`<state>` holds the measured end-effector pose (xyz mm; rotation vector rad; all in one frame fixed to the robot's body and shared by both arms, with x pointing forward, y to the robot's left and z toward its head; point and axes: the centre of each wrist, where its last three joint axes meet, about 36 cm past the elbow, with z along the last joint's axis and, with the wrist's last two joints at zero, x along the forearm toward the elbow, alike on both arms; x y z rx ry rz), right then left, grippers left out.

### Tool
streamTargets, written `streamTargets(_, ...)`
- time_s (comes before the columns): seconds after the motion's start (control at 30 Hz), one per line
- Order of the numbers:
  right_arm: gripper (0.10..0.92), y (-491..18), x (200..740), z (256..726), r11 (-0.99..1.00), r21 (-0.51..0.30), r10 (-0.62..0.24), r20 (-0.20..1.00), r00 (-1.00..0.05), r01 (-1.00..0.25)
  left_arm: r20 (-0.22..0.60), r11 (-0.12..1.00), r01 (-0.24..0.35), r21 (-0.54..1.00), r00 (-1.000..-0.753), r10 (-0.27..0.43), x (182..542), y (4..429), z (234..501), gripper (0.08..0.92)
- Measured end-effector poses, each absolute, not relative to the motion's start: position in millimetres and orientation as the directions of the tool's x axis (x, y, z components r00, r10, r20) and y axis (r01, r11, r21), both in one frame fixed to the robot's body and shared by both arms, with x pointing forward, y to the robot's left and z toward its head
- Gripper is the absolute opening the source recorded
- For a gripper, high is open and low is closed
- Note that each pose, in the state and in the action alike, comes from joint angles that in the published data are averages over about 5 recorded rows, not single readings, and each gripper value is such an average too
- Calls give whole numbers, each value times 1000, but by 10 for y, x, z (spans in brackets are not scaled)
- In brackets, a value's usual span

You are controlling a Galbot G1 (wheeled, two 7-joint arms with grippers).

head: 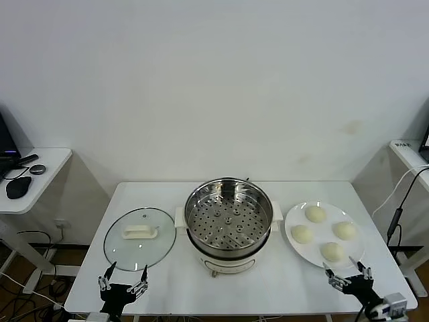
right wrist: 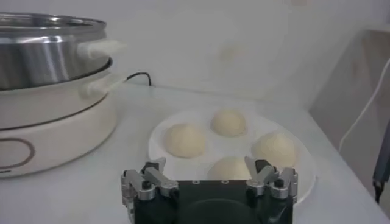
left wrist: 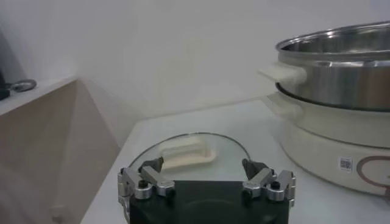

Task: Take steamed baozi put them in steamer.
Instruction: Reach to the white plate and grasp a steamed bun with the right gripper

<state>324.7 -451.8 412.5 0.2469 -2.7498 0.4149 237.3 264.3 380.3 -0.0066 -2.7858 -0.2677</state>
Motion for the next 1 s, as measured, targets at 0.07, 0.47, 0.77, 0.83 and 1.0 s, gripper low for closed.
streamTargets(0.07, 823, -4574, 3364, 4194, 927, -287, -126, 365, -923, -240, 334, 982, 36, 184, -942, -28, 2376, 2640, 3803, 823)
streamTargets(0.47, 823, -5042, 4939, 5235, 508, -645, -241, 529, -814, -570, 334, 983, 11, 183, -941, -52, 2336, 2631, 3829, 823)
streamTargets(0.77, 823, -4910, 5896, 5563, 149, -592, -206, 765, -610, -792, 330, 984, -12, 179, -941, -71, 2325, 2614, 3839, 823)
streamTargets(0.83, 823, -4876, 6053, 5546, 97, -554, -184, 807, -562, -827, 333, 984, -14, 180, -940, -74, 2314, 2608, 3835, 823)
streamTargets(1.0, 823, -4810, 6326, 5383, 10, -447, -131, 886, -445, -894, 342, 984, -20, 178, -936, -81, 2272, 2592, 3830, 823)
